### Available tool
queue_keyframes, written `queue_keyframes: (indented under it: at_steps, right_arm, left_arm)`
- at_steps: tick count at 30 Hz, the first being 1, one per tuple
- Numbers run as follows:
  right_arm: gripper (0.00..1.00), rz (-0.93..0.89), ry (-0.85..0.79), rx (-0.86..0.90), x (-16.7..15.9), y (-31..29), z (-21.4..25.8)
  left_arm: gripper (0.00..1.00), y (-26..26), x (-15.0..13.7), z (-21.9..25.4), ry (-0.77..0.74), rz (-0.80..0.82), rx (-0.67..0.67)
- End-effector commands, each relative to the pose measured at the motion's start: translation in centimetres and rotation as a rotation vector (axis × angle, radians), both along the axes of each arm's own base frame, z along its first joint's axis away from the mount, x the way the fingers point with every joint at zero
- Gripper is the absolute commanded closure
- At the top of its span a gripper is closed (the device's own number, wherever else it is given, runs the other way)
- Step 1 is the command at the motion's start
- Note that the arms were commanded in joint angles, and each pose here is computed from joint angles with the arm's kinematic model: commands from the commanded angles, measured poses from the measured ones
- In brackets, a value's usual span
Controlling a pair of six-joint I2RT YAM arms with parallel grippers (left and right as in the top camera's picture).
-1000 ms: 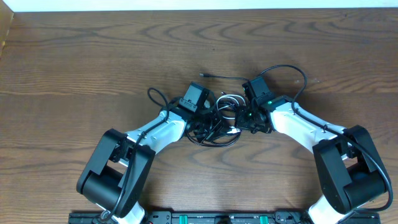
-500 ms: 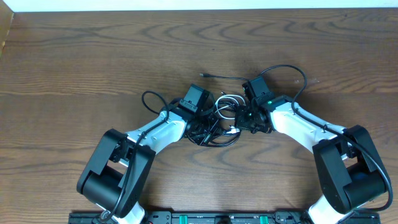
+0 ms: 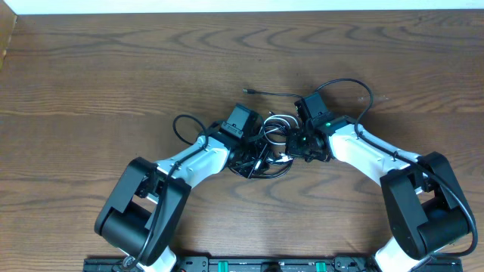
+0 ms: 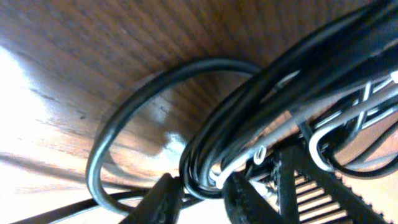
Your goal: Untangle cables
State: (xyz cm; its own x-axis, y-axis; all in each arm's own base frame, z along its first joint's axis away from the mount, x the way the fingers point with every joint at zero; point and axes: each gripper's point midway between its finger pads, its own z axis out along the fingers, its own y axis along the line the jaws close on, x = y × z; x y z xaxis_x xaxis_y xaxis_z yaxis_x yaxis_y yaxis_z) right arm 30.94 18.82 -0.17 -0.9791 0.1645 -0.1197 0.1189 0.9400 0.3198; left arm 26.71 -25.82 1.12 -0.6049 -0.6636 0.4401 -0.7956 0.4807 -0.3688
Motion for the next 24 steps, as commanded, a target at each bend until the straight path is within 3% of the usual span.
queue_keyframes:
  at_steps: [1,6,10,17,24]
  right_arm:
    - [0.99,-0.022,0.108,-0.103,-2.5,-2.1,-4.0]
    - [0.99,-0.022,0.108,-0.103,-2.5,-2.2,-4.0]
    - [0.99,-0.022,0.108,-0.103,-2.5,-2.2,-4.0]
    - [0.99,-0.021,0.108,-0.103,-2.5,-2.2,-4.0]
    - [0.99,-0.021,0.108,-0.103,-2.5,-2.2,-4.0]
  left_arm:
    - [0.78,0.4,-0.5,-1.2,0.034,0.059,0.061]
    - [0.81,0.4,-0.5,-1.4,0.019,0.064,0.088]
    - [0.92,1.0,-0.5,-1.9,0.015,0.079,0.118]
    - [0.92,1.0,-0.4,-2.0,-0.018,0.046,0.115]
    - [0.92,0.2,2.3,0.2,-0.152,-0.005,0.011]
